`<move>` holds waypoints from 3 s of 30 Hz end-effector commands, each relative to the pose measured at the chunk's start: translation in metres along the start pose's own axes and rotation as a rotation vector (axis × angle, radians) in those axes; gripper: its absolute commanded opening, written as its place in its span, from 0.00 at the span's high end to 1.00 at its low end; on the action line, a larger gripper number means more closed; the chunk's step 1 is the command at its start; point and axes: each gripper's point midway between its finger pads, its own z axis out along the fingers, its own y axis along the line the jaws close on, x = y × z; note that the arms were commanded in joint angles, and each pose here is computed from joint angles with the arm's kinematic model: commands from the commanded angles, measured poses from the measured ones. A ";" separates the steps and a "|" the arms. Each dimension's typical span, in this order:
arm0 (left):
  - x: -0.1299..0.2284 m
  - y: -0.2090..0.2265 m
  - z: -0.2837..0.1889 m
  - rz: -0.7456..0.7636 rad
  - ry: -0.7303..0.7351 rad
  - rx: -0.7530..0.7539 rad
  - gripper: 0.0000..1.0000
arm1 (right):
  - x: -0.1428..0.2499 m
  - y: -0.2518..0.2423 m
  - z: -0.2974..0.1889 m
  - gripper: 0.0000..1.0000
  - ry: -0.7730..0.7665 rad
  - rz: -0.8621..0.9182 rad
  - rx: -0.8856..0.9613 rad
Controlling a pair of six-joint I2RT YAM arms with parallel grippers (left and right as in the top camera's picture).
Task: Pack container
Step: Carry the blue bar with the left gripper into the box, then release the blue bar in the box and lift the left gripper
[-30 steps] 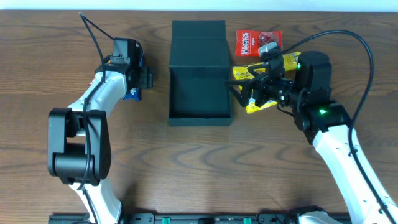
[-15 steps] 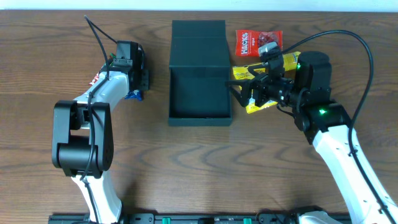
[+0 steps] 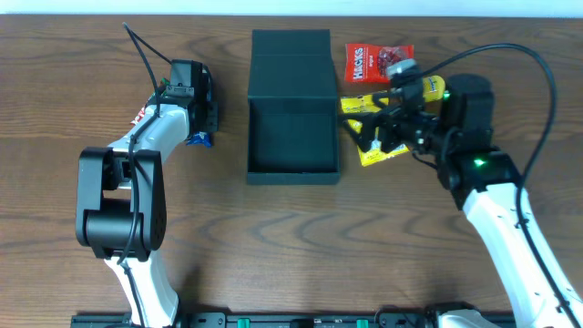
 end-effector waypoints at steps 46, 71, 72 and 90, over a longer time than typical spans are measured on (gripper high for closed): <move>-0.010 -0.196 -0.104 1.468 -0.372 0.232 0.94 | -0.026 -0.041 -0.145 0.01 -0.190 0.000 0.334; -0.021 -0.206 -0.099 1.301 -0.406 0.262 0.05 | -0.026 -0.042 -0.145 0.01 -0.189 -0.005 0.341; -0.027 -0.207 -0.104 1.249 -0.425 0.260 0.05 | -0.026 -0.042 -0.145 0.01 -0.189 -0.006 0.341; -0.128 -0.123 -0.210 0.233 -0.698 -0.022 0.05 | -0.006 -0.068 -0.128 0.01 -0.103 0.092 0.349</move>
